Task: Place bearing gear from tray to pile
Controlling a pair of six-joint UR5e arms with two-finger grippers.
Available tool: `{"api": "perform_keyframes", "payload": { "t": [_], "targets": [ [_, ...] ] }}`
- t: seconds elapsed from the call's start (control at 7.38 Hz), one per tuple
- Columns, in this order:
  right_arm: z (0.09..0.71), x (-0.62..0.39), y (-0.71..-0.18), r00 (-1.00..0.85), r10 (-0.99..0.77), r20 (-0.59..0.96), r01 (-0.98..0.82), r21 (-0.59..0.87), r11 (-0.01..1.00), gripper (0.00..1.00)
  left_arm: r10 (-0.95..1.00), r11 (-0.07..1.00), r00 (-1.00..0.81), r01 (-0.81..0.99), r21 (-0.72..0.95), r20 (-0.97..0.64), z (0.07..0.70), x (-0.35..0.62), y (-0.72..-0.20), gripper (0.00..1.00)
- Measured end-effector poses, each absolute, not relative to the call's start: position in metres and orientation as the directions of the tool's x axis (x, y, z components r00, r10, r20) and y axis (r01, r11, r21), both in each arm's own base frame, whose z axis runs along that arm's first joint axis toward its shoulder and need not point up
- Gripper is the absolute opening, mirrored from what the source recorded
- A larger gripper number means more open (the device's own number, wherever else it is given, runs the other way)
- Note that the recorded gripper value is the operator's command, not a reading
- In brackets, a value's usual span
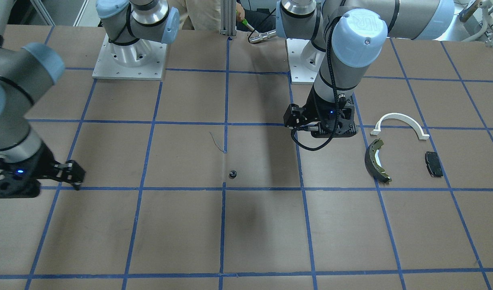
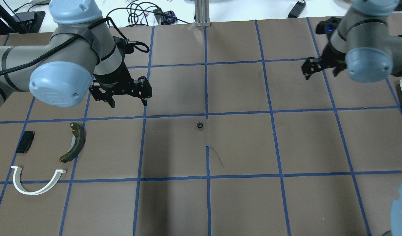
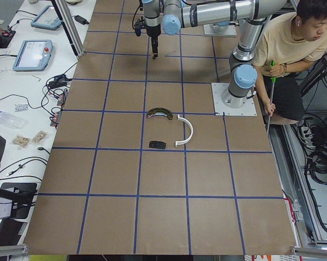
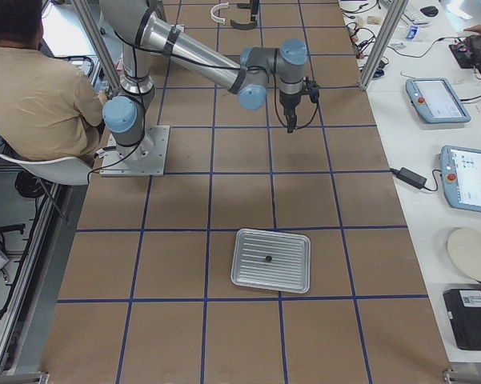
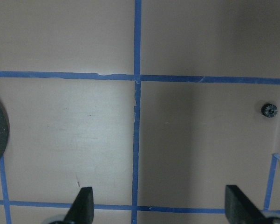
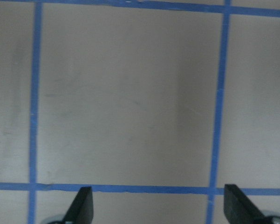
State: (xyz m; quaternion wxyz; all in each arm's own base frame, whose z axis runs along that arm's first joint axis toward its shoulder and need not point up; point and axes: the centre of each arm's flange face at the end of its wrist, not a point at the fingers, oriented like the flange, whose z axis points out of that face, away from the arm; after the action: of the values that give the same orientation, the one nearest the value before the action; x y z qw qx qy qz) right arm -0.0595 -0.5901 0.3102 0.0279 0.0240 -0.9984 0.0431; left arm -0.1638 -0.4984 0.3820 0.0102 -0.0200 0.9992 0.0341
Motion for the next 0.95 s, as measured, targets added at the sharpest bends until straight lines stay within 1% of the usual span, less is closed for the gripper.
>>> {"api": "perform_keyframes", "payload": {
  "t": [0.27, 0.54, 0.68, 0.95],
  "targets": [
    [0.309, -0.195, -0.559, -0.998, 0.005, 0.062, 0.001, -0.057, 0.998, 1.00, -0.039, 0.997, -0.999, -0.040, 0.073, -0.022, 0.379, -0.164, -0.495, 1.00],
    [0.291, -0.305, -0.520, -0.999, 0.013, 0.048, 0.012, -0.033, 0.999, 1.00, -0.037, 0.997, -0.999, -0.038, 0.066, -0.022, 0.374, -0.164, -0.490, 1.00],
    [0.279, -0.353, -0.509, -0.999, 0.007, 0.036, 0.006, -0.029, 1.000, 1.00, -0.032, 0.998, -0.999, -0.033, 0.057, -0.020, 0.371, -0.163, -0.488, 1.00],
    [0.244, -0.429, -0.517, -0.996, -0.087, 0.008, -0.087, -0.044, 0.995, 1.00, -0.018, 1.000, -1.000, -0.018, 0.024, -0.012, 0.351, -0.160, -0.491, 1.00]
  ]
}}
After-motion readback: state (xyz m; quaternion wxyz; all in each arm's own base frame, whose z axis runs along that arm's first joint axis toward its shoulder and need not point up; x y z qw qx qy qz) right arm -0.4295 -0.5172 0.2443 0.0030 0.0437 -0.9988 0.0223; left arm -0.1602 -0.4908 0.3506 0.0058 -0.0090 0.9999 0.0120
